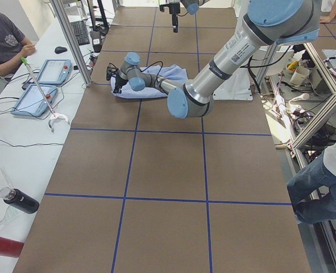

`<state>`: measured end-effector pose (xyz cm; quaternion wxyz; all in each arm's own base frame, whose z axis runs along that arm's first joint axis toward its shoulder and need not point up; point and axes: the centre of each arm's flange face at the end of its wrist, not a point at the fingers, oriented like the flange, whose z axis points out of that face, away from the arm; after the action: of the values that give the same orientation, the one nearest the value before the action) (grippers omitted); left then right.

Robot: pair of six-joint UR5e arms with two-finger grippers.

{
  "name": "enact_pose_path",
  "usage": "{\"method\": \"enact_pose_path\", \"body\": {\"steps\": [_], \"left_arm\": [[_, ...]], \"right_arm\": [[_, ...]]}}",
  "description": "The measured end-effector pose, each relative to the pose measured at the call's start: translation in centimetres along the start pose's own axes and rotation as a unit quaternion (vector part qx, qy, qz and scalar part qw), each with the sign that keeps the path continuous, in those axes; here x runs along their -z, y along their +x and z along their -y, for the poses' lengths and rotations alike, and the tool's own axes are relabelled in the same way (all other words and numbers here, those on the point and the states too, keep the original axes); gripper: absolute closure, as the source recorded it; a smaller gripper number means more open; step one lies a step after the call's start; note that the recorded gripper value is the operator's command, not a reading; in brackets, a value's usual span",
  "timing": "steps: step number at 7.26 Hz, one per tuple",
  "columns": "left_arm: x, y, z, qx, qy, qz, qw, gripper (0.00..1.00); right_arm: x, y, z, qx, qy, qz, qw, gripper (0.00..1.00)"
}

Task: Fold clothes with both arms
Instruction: 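Drag the grasped shirt edge away from the robot with the left gripper, then move the right gripper to the shirt side edge while the left arm withdraws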

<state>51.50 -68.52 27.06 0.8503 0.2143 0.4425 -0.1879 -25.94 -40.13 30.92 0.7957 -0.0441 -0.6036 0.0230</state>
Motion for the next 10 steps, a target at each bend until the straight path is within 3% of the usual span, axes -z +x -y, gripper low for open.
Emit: {"method": "enact_pose_path", "body": {"steps": [3,5,8,10], "left_arm": [[0.7,-1.0,-0.1,-0.012,0.003,-0.006,0.9999,0.00],[3.6,-5.6,-1.7,-0.030,-0.011,-0.026,0.9992,0.00],[9.6,-11.2,-4.0,-0.032,-0.037,-0.039,0.9980,0.00],[12.1,-12.4,-4.8,-0.030,-0.052,-0.040,0.9974,0.00]], "right_arm": [[-1.7,-0.5,0.7,0.010,0.039,-0.015,0.9991,0.00],[-6.4,-1.1,-0.5,0.013,0.048,-0.042,0.9979,0.00],[-14.2,-3.7,0.5,-0.040,0.077,-0.140,0.9863,0.01],[-17.6,-6.3,0.2,-0.070,0.090,-0.180,0.9771,0.06]]}}
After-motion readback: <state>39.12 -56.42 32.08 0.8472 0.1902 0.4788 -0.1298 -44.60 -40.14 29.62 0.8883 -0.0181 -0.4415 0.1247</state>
